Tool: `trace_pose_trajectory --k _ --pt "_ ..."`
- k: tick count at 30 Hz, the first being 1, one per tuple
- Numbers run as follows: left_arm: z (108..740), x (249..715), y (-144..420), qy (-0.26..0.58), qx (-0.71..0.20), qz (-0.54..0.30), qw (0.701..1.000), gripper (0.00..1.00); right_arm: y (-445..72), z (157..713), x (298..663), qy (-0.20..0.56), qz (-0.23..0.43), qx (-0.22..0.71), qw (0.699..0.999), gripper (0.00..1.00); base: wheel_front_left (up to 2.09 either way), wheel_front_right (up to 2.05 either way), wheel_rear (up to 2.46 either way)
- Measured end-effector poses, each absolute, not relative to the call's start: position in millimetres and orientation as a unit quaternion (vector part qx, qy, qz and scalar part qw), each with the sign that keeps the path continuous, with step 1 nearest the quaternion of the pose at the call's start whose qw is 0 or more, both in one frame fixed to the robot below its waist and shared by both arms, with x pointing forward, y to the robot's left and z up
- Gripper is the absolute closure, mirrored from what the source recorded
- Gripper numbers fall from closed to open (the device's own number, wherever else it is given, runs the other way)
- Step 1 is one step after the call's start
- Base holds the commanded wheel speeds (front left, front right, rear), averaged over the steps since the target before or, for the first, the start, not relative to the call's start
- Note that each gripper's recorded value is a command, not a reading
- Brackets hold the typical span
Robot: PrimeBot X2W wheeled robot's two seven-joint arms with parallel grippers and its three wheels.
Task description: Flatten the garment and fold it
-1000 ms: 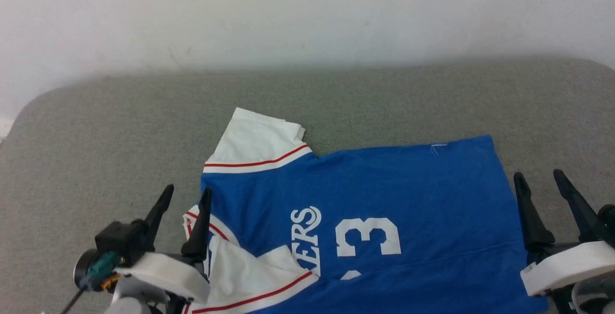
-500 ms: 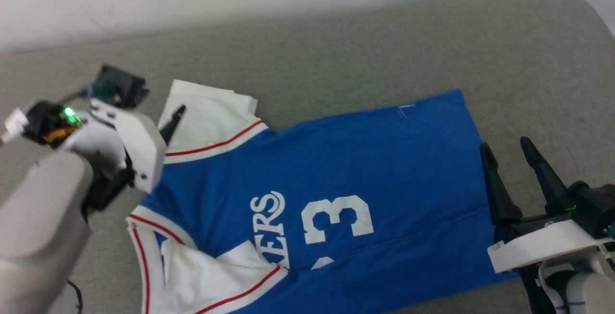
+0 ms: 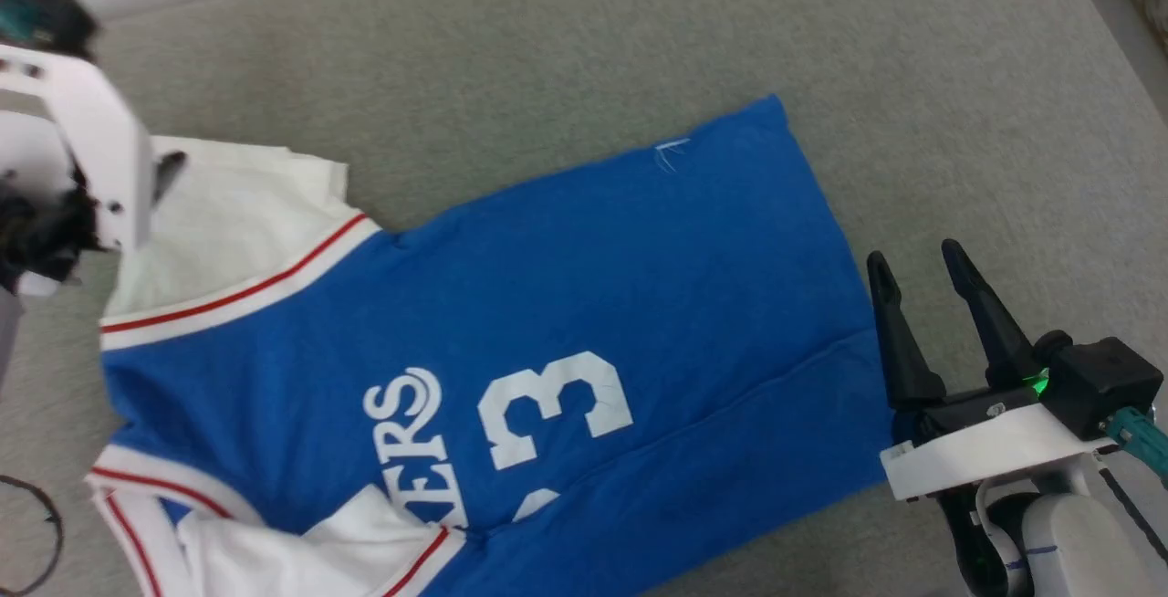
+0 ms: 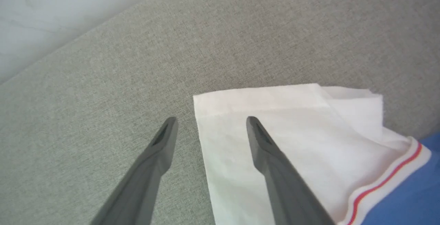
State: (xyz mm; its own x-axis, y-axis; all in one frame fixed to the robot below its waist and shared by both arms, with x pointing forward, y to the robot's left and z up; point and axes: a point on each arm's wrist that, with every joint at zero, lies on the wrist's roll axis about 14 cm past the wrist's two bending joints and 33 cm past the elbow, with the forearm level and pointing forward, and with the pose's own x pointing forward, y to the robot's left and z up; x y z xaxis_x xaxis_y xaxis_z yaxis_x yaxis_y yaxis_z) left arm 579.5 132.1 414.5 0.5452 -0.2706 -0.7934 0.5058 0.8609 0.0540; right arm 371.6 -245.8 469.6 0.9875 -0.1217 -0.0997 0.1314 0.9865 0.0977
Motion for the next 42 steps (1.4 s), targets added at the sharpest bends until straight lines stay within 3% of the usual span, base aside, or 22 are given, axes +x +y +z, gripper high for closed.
trace_pose_trajectory --k 4,13,14,15,18,27,37,42 --pt "392 588 130 0.455 0.084 -0.205 0.862 0.00 -251 463 368 0.047 -0.078 0.055 0.994 0.00 0.00 0.00 0.00" --pt "368 593 129 0.511 0.079 -0.202 0.832 0.00 -262 447 357 0.066 -0.112 0.073 0.989 0.00 0.00 0.00 0.00" --pt "368 592 128 0.516 0.071 -0.203 0.829 0.69 -263 447 356 0.066 -0.113 0.074 0.989 0.00 0.00 0.00 0.00" --pt "369 592 127 0.520 0.064 -0.205 0.827 1.00 -263 446 356 0.066 -0.114 0.074 0.989 0.00 0.00 0.00 0.00" --pt "372 590 123 0.515 0.064 -0.214 0.828 1.00 -264 447 358 0.065 -0.115 0.073 0.989 0.00 0.00 0.00 0.00" --pt "396 583 109 0.418 0.102 -0.235 0.871 1.00 -267 451 361 0.093 -0.089 0.047 0.991 0.00 0.00 0.00 0.00" --pt "457 549 94 0.271 0.080 -0.267 0.921 1.00 -277 461 388 0.205 -0.012 -0.020 0.978 0.00 0.00 0.00 0.00" --pt "496 531 98 0.185 0.088 -0.271 0.940 1.00 -255 459 415 0.279 0.045 0.002 0.959 0.00 0.00 0.00 0.00"
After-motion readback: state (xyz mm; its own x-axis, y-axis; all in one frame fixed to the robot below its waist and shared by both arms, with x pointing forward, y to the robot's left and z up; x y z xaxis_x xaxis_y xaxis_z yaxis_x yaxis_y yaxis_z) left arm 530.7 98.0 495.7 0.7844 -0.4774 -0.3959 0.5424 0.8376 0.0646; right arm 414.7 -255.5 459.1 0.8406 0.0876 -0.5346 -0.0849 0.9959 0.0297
